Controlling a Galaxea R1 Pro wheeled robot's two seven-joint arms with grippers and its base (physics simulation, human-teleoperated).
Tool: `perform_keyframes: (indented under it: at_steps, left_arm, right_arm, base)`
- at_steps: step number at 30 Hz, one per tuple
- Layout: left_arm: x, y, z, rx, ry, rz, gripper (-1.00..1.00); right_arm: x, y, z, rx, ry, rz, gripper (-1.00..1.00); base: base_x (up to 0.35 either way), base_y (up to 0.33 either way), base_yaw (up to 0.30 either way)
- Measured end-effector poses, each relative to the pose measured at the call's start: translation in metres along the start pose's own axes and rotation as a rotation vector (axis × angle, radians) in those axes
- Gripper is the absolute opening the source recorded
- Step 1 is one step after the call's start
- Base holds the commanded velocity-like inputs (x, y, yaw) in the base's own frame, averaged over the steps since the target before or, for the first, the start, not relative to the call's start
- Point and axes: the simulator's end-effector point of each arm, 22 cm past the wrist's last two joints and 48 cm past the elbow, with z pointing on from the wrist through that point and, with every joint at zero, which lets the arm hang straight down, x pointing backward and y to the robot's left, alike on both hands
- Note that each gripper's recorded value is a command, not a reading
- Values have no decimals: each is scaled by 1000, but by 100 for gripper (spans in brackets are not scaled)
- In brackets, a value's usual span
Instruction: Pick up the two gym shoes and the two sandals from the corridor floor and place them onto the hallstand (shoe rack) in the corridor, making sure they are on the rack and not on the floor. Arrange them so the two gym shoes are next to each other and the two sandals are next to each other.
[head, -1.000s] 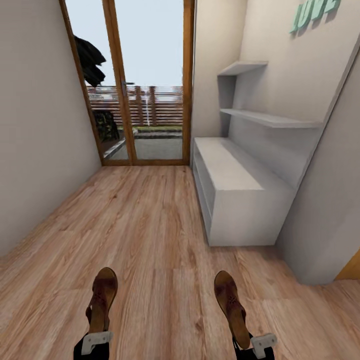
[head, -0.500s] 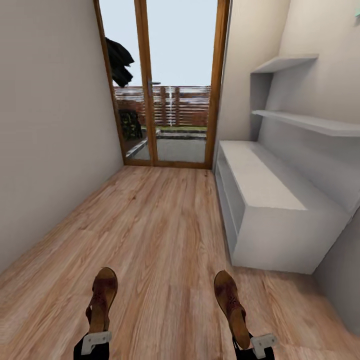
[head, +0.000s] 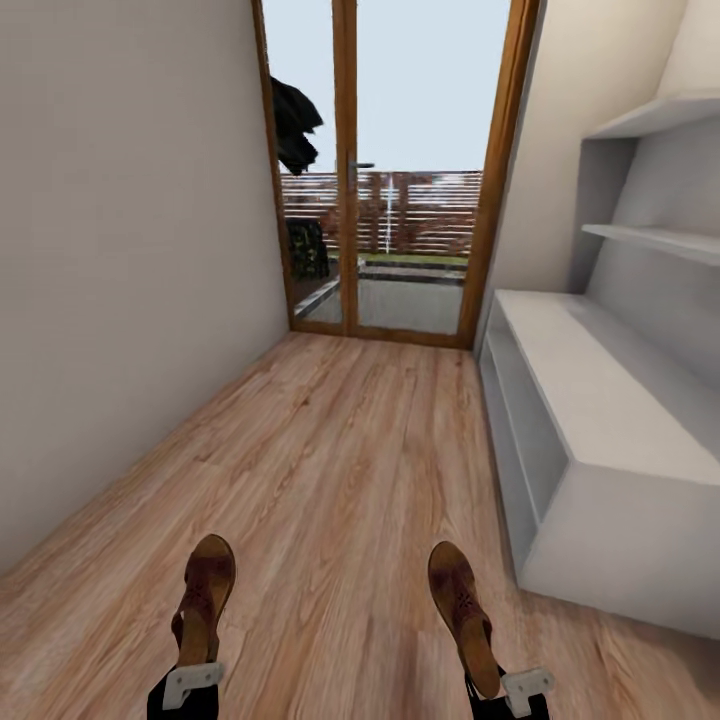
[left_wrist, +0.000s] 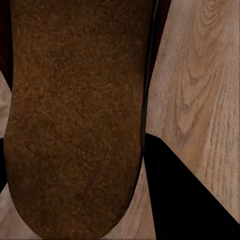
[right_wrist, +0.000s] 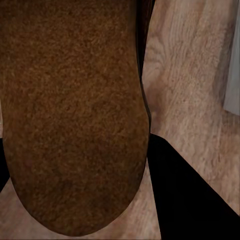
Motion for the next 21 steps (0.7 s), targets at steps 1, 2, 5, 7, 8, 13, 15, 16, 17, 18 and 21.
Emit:
perform_keyframes:
  at_steps: [1, 2, 5, 7, 8, 13, 15, 16, 17, 18, 21]
  left_arm:
    - [0, 0, 0, 0, 0, 0, -100]
    - [0, 0, 0, 0, -1, 0, -100]
    - [0, 0, 0, 1, -1, 0, -100]
    - [0, 0, 0, 1, -1, 0, -100]
    - [0, 0, 0, 1, 0, 0, -100]
    - [0, 0, 0, 1, 0, 0, -100]
    - [0, 0, 0, 1, 0, 0, -100]
    - [0, 0, 0, 1, -1, 0, -100]
    - [0, 0, 0, 1, -1, 0, -100]
    - [0, 0, 0, 1, -1, 0, -100]
    - [0, 0, 0, 1, -1, 0, -100]
  right_arm:
    - [0, 0, 0, 0, 0, 0, -100]
    - [0, 0, 0, 0, 0, 0, -100]
    - [0, 0, 0, 0, 0, 0, -100]
    - [0, 0, 0, 0, 0, 0, -100]
    - [0, 0, 0, 0, 0, 0, -100]
    - [0, 0, 0, 0, 0, 0, -100]
    - [0, 0, 0, 0, 0, 0, -100]
    - [0, 0, 0, 0, 0, 0, -100]
    - [0, 0, 0, 0, 0, 0, -100]
    - [0, 0, 0, 0, 0, 0, -100]
    - [0, 0, 0, 0, 0, 0, -100]
  base:
    - [340, 0, 277]
    - [340, 0, 277]
    - [340, 0, 277]
    - [340, 0, 277]
    - [340, 0, 277]
    - [340, 0, 277]
    - [340, 0, 274]
    - [340, 0, 273]
    - [340, 0, 273]
    - [340, 0, 273]
    - [340, 0, 273]
